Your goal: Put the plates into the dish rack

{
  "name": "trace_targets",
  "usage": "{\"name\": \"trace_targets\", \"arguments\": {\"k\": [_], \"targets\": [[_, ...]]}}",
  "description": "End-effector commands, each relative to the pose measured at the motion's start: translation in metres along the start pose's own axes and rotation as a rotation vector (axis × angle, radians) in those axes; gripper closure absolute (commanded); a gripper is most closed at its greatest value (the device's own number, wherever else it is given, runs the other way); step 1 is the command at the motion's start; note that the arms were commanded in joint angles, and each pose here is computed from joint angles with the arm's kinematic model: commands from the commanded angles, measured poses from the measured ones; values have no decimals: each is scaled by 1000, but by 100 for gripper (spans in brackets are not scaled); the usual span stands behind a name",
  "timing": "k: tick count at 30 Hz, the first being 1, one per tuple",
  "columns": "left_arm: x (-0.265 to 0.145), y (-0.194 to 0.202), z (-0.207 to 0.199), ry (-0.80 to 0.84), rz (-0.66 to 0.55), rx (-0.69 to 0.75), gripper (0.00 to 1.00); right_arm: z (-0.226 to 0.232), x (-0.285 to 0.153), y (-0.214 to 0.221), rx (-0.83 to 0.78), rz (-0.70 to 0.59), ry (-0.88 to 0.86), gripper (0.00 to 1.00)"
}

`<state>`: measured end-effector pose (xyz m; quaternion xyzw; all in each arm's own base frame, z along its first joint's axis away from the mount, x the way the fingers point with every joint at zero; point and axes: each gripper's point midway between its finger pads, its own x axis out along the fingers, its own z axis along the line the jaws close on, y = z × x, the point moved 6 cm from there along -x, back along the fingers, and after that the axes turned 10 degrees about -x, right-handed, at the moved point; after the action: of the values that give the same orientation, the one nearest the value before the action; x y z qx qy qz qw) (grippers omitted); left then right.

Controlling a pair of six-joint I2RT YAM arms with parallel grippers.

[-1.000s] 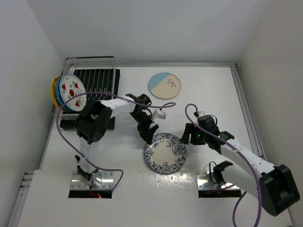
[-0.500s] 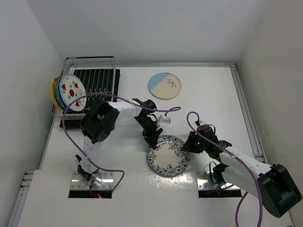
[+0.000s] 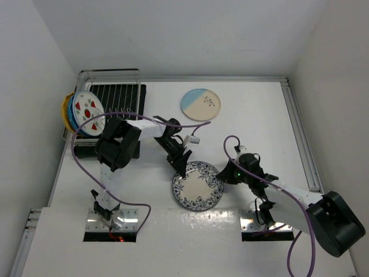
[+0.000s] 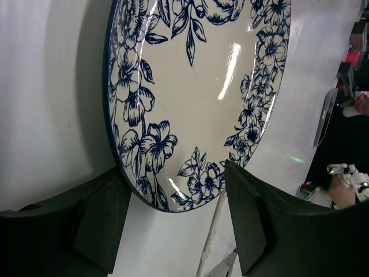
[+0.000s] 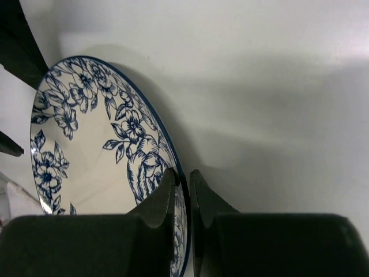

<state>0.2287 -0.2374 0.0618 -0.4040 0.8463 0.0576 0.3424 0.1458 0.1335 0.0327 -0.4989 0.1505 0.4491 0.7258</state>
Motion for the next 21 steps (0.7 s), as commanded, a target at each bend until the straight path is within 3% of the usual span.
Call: {"name": "trace_targets", "arguments": {"k": [1, 6, 16, 20, 21], "targets": [[0, -4, 43, -127, -2, 60, 28, -10, 7, -39, -65, -207, 122, 100], [-1, -6, 44, -104, -20, 41, 39, 4, 15, -63, -141, -244, 71, 100], [-6, 2, 37, 42, -2, 27, 98, 20, 23, -75, -170, -326, -53, 100], [-29, -8, 32, 44, -59, 23, 100, 23, 25, -79, -175, -316, -52, 100], [-44, -16, 37, -18, -107, 14, 100, 25, 25, -87, -178, -325, -50, 100]]}}
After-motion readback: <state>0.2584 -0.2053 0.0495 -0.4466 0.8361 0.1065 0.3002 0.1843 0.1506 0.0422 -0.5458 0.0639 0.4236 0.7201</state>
